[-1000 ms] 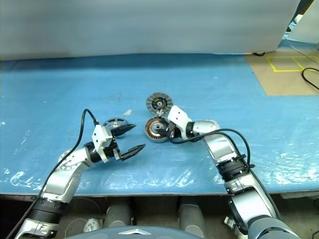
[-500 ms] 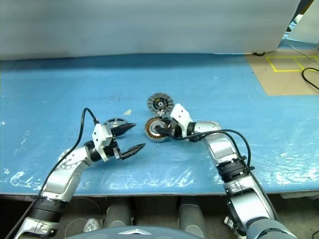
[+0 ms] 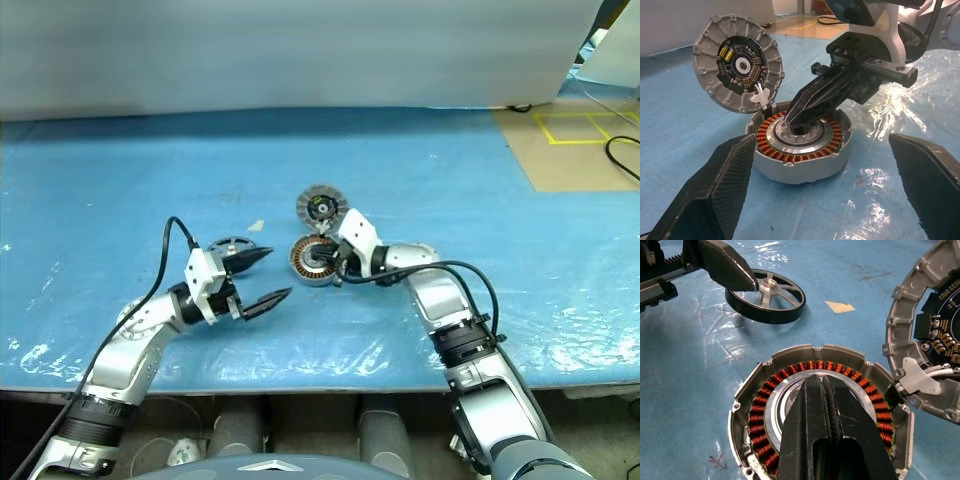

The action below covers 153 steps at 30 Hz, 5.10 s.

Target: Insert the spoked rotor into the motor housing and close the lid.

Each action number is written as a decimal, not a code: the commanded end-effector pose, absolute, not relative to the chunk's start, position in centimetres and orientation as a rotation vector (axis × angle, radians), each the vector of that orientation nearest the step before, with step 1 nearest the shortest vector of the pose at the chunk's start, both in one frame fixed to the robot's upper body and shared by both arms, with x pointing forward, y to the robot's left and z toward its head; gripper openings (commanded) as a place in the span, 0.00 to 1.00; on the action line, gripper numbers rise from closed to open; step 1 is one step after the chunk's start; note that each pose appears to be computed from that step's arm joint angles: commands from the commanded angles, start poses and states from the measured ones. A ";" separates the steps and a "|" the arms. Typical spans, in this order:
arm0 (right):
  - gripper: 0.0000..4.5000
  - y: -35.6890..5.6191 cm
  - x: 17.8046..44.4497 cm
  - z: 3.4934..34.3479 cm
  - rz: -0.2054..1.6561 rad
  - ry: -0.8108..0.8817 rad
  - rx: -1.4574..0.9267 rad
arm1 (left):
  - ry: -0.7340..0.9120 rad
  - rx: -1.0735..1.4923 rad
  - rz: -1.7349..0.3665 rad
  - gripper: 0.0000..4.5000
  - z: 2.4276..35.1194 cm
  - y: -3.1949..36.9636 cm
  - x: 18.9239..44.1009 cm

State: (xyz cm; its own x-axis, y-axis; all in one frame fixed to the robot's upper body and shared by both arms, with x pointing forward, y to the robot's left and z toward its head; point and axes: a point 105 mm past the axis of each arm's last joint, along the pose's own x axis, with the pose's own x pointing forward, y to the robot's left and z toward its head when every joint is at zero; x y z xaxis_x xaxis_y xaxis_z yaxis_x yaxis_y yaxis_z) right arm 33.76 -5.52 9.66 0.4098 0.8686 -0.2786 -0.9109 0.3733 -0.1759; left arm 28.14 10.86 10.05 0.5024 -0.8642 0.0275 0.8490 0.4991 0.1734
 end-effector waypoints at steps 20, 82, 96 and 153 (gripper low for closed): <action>0.00 -5.7 34.5 9.2 1.077 0.182 -0.417 | -0.147 0.151 -1.049 1.00 10.9 10.7 28.1; 0.00 -8.2 29.5 12.5 1.179 0.012 -0.370 | 0.404 0.272 -1.111 0.42 14.9 19.0 34.8; 0.00 -7.3 28.9 12.5 1.192 -0.005 -0.351 | 0.484 0.317 -1.120 0.42 15.9 18.5 35.4; 0.00 -6.3 27.7 11.6 1.133 0.002 -0.286 | 0.666 0.435 -1.088 0.54 13.3 17.7 37.5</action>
State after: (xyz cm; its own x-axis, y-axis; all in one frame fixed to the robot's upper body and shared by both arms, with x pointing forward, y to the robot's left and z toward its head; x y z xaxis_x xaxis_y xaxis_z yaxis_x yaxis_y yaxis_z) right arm 28.26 -6.86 10.46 0.4462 0.8754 -0.1858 -0.8895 0.4108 -0.2002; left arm 37.28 17.92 12.29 0.2967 -0.6592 -0.6909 0.9056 0.4239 -0.0157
